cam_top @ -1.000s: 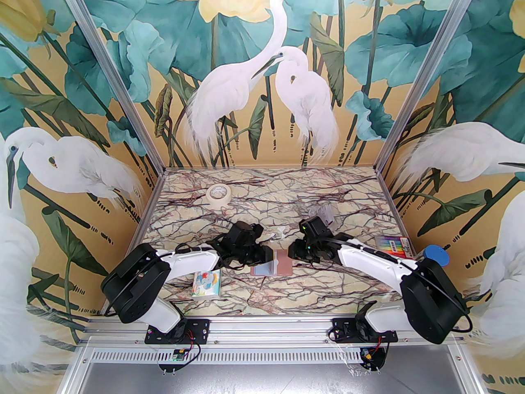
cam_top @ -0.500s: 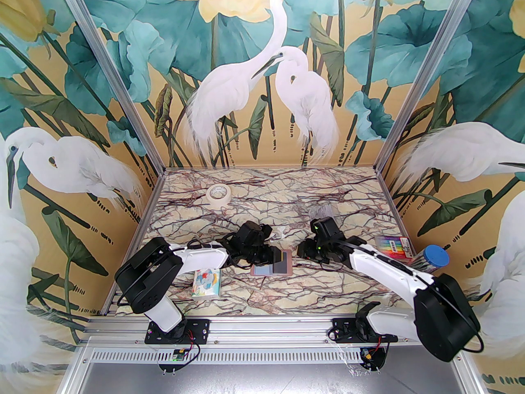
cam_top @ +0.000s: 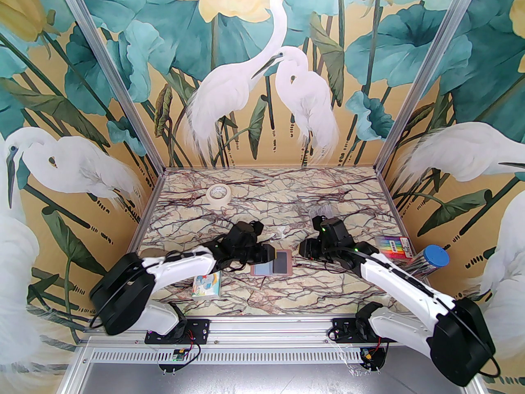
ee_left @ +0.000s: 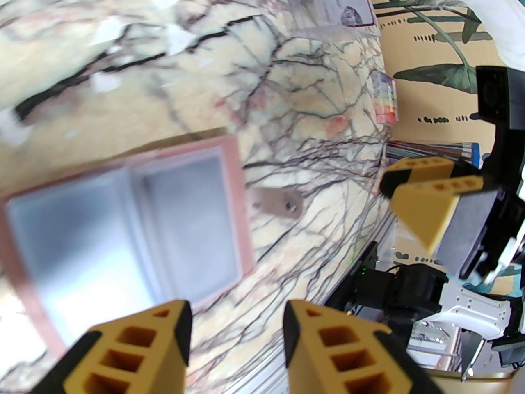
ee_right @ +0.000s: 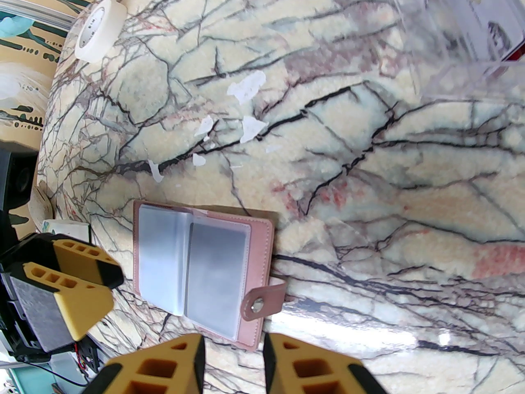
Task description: Put the credit cards into the card holder
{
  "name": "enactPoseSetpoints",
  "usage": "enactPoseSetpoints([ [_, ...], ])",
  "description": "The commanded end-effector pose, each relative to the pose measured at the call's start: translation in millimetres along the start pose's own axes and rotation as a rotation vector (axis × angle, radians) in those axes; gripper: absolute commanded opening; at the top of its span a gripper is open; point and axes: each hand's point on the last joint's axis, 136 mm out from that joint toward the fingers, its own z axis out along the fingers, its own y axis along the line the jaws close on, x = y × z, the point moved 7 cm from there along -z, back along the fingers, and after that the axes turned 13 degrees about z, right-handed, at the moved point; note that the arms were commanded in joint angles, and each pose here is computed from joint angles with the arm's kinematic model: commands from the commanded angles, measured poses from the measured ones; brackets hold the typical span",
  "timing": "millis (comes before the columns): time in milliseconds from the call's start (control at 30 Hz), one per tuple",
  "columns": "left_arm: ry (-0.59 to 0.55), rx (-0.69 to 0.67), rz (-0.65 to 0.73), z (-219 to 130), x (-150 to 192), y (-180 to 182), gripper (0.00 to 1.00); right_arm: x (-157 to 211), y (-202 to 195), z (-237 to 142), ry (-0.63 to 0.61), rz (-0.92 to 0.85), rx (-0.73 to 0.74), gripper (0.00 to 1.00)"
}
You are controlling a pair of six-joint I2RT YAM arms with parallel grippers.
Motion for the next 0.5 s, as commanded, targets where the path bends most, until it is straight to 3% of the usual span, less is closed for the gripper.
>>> enactPoseSetpoints([
  [0, -0.028, -0.101, 0.018, -23, 3, 8, 0.48, -1, -5, -11, -0.062, -0.039, 0.012, 0.30],
  [133, -0.093, -0.162, 0.036, -54, -5, 7, 0.56, -4, -4, -29, -0.141, -0.054, 0.001, 0.33],
  [333, -0.182, -0.235, 0.044, -94, -10, 12, 0.80, -19, -8, -47, -0.247, -0.064, 0.055, 0.40],
  [400, -0.204, -0.267, 0.044, -106, -9, 14, 0.97, -26, -9, -48, -0.264, -0.072, 0.084, 0.41],
  [467, -0.226, -0.333, 0.034, -118, -7, 20, 1.00, -34, -9, -49, -0.280, -0.079, 0.113, 0.42],
])
